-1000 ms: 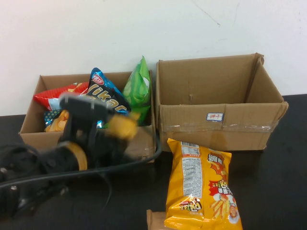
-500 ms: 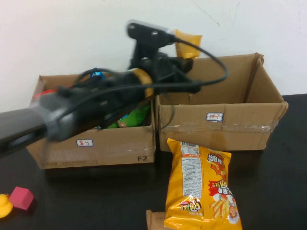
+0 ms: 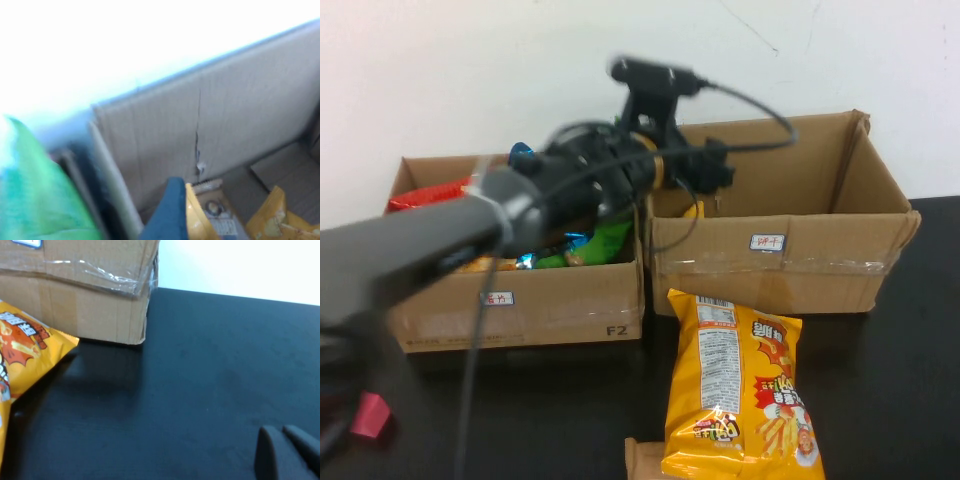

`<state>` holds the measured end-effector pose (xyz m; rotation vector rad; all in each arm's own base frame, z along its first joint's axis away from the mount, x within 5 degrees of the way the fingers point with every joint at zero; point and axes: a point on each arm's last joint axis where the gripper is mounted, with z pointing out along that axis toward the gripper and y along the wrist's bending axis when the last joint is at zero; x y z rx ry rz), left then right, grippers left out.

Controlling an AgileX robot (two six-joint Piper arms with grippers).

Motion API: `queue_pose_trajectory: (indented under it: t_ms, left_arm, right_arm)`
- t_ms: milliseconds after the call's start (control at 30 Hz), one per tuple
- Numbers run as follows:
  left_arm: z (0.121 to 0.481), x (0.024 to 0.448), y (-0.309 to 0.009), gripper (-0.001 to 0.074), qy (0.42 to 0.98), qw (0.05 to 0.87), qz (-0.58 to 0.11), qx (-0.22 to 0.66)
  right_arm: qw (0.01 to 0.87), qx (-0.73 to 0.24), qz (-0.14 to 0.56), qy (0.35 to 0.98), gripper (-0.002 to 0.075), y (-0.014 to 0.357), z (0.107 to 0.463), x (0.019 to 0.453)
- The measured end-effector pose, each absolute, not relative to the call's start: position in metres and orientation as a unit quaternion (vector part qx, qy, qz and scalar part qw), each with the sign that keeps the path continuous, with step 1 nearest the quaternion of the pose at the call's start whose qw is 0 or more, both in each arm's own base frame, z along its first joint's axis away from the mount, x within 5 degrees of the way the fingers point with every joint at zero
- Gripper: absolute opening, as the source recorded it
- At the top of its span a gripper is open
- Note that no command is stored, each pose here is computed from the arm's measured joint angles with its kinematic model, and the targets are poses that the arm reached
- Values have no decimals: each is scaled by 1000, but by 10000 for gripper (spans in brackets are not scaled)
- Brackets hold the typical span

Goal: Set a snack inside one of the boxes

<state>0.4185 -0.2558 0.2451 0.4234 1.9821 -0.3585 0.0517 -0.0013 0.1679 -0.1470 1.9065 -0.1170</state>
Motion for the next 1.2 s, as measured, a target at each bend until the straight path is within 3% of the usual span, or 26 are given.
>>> queue_pose_trajectory:
  t_ms: [100,200,300,667,1200]
  left_arm:
    - [286,393,-242,461,810,538,-148,179]
    - [312,363,-223,166,800,552,-144,186]
    - [321,327,-202,49,797,553,-136,202]
    - [341,210,-128,0,768,590,-138,206]
    - [301,120,-50,0,793,588,-82,136]
  right_arm:
    - [575,-63,-50,814,-1,-1,168,52]
    - [575,-63,-50,814,-1,-1,168,52]
    - [575,-63,-50,814,-1,-1,168,52]
    - [575,-63,-50,814,-1,-1,168,52]
    - [575,-63,-50,814,-1,-1,168,52]
